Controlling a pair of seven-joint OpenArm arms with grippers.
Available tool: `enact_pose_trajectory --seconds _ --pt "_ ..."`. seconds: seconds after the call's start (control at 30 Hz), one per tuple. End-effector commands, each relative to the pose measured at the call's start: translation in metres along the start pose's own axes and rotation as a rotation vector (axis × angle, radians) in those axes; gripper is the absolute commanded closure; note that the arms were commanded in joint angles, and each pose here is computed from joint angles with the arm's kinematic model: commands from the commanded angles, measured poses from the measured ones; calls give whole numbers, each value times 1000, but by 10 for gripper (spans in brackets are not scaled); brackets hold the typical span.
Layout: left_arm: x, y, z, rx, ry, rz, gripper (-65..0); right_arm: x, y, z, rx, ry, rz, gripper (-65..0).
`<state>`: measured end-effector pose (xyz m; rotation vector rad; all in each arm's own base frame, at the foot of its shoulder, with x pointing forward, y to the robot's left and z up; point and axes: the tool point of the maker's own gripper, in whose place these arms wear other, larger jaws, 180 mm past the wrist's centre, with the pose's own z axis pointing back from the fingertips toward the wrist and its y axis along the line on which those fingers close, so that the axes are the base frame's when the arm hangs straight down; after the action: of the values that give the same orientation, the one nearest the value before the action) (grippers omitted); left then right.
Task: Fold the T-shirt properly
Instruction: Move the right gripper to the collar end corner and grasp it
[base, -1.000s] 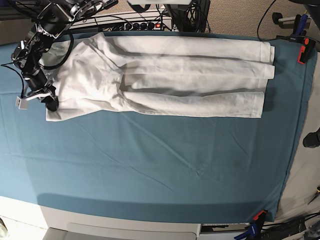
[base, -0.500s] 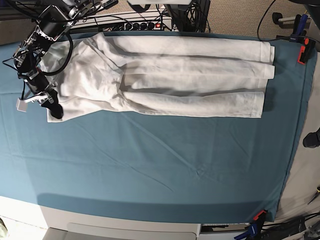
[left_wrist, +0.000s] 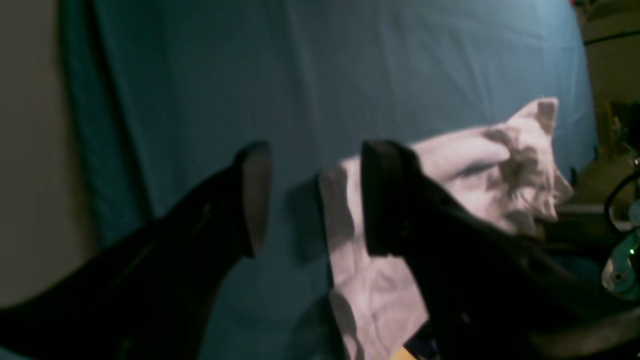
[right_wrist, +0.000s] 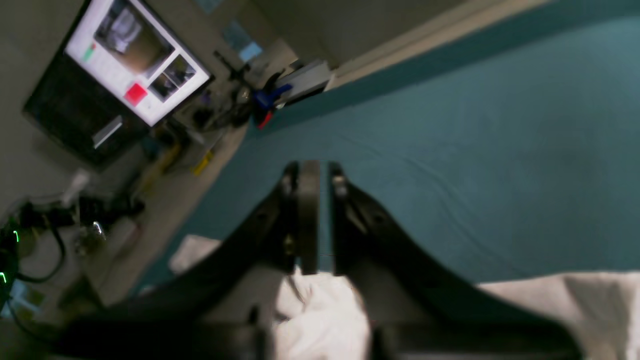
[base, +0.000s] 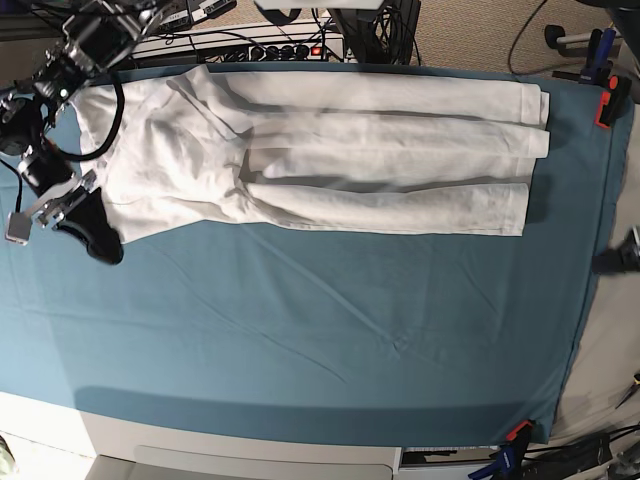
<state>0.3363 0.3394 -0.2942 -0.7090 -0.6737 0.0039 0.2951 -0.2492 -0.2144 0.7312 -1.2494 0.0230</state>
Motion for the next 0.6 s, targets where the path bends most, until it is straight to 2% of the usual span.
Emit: enact_pose_trajectory --seconds 0.0,0.13,0.27,0.4,0.57 --pt "7 0 10 7 -26 -3 -299 11 10 3 19 -18 48 -91" --pt "-42 15 8 36 62 102 -299 -10 30 7 34 69 91 -93" --pt "-78 22 11 62 135 147 -299 -21 47 12 45 118 136 -93" --pt "-106 12 13 66 215 101 -299 -22 59 15 50 135 179 -93" --pt "-127 -16 11 36 303 -42 -340 -25 54 16 21 158 190 -93"
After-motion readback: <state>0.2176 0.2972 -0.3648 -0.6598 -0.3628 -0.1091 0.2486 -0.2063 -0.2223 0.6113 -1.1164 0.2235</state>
